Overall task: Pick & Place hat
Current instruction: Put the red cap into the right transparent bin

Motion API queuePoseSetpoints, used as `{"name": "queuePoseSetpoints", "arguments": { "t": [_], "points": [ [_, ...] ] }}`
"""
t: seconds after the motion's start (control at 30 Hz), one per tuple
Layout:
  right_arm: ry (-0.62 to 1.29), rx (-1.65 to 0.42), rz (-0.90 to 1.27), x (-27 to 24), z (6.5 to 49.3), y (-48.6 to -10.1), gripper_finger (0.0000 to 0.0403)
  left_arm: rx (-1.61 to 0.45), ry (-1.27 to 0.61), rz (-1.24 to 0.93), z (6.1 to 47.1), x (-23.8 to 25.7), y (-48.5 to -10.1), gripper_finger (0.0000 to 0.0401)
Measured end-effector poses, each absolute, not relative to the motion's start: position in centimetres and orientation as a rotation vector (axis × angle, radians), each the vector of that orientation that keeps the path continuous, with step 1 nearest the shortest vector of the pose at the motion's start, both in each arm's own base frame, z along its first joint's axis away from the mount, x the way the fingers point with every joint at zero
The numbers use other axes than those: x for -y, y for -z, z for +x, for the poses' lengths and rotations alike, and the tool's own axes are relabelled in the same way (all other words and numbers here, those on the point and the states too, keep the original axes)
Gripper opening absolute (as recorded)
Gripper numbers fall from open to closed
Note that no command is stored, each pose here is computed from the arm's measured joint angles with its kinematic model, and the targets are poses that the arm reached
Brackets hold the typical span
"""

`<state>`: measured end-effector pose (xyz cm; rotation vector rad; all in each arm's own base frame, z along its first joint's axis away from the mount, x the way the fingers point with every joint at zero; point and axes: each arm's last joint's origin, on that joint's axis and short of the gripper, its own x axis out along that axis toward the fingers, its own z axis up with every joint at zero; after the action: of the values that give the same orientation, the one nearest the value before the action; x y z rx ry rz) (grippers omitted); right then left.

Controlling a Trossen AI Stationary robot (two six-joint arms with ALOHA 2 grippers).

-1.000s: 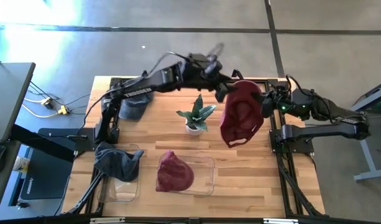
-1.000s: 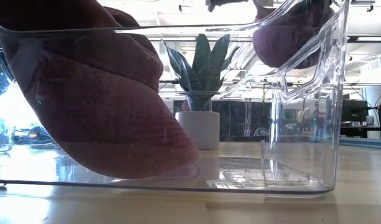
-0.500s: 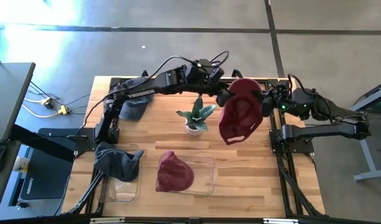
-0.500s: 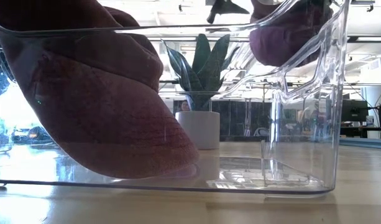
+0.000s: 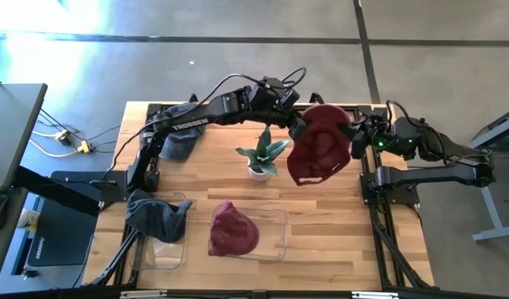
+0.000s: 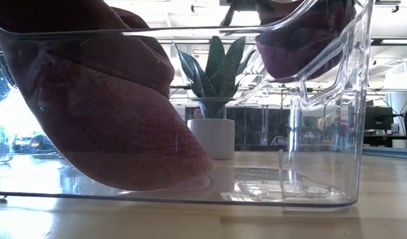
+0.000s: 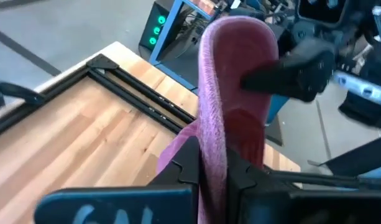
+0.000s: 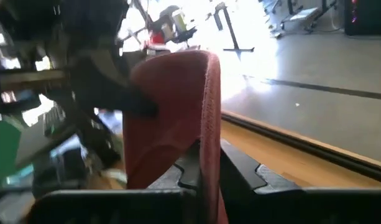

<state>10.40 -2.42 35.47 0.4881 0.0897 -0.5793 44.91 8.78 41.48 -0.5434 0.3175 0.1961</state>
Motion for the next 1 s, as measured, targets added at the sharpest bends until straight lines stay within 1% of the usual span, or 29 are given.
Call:
{"name": "queuePoseSetpoints", "arguments": {
  "t": [0.07, 0.13, 0.27, 0.43, 0.53, 0.6, 0.67, 0.83, 0.93, 1.0],
  "points": [
    [0.595, -0.159, 0.477, 2.3, 9.8, -35.7, 0.0051, -0.325, -0.221, -0.575, 45.3, -8.8, -40.9, 0.0016],
    [0.628, -0.239, 0.464, 2.3, 9.2, -36.3, 0.0063, -0.34, -0.254, -0.603, 45.3, -9.1, -40.5, 0.0007],
    [0.659, -0.386, 0.41, 2.3, 8.9, -38.5, 0.009, -0.319, -0.303, -0.628, 45.0, -9.9, -40.7, 0.0005],
    [0.662, -0.655, 0.235, 2.5, 11.0, -40.3, 0.0116, -0.313, -0.397, -0.64, 45.3, -11.1, -39.9, 0.0002],
    [0.588, -0.811, 0.132, 2.6, 12.8, -40.6, 0.012, -0.345, -0.425, -0.669, 45.3, -11.7, -39.2, 0.0002],
    [0.506, -0.892, 0.063, 2.5, 13.8, -40.8, 0.0117, -0.327, -0.443, -0.669, 45.2, -12.0, -39.4, 0.0001],
    [0.42, -0.92, -0.004, 2.2, 14.7, -41.1, 0.0109, -0.321, -0.465, -0.663, 45.0, -12.1, -39.5, 0.0001],
    [0.223, -0.883, -0.135, 1.5, 16.4, -41.9, 0.0074, -0.321, -0.499, -0.654, 44.9, -12.4, -39.4, 0.0001],
    [0.119, -0.867, -0.212, 1.1, 17.4, -41.1, 0.0045, -0.319, -0.502, -0.656, 44.9, -12.4, -39.4, 0.0001],
    [0.104, -0.887, -0.265, 1.1, 18.1, -39.7, 0.0021, -0.315, -0.499, -0.664, 44.9, -12.4, -39.4, 0.0]
  ]
}}
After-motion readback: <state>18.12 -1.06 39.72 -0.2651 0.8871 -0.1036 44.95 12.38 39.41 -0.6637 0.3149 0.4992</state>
